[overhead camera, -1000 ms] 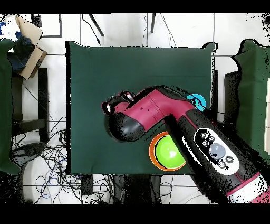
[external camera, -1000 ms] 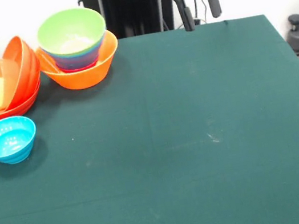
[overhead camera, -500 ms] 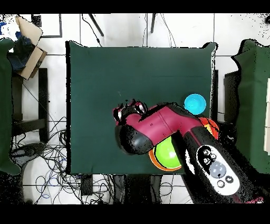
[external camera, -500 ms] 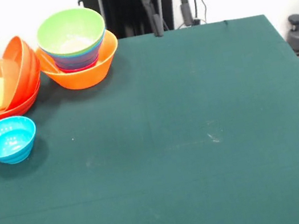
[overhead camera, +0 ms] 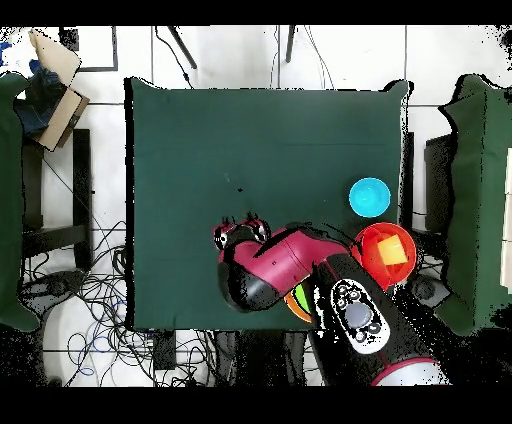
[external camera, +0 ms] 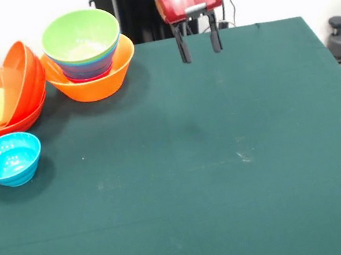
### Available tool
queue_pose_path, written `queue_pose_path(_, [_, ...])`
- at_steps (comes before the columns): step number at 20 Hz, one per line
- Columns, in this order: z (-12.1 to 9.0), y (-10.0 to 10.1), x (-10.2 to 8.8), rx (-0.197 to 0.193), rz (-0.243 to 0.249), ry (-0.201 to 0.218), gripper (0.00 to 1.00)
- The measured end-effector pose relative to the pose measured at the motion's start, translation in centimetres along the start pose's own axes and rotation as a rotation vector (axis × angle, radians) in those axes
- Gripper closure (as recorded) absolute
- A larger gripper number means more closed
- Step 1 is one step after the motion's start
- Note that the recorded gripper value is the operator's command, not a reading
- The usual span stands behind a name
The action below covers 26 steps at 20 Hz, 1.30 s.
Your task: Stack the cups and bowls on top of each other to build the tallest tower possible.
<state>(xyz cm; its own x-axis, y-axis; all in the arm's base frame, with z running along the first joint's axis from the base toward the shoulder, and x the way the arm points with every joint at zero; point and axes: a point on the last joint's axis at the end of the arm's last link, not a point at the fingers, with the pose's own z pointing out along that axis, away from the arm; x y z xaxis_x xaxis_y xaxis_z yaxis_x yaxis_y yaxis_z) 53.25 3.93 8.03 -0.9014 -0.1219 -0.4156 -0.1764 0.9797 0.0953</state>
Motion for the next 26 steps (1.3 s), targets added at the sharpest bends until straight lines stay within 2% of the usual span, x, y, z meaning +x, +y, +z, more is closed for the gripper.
queue_pose_path(2, [0.5,-0.3,0.7,-0.013,0.019,-0.004,0.00])
queue_pose_path(5, [1.1,-2.1,2.0,-0.026,0.075,-0.002,0.00])
queue_pose_path(13, [0.9,-6.4,3.5,0.001,0.164,0.008,0.00])
queue_pose_path(26, [0.9,-6.1,3.9,0.008,0.159,0.018,0.00])
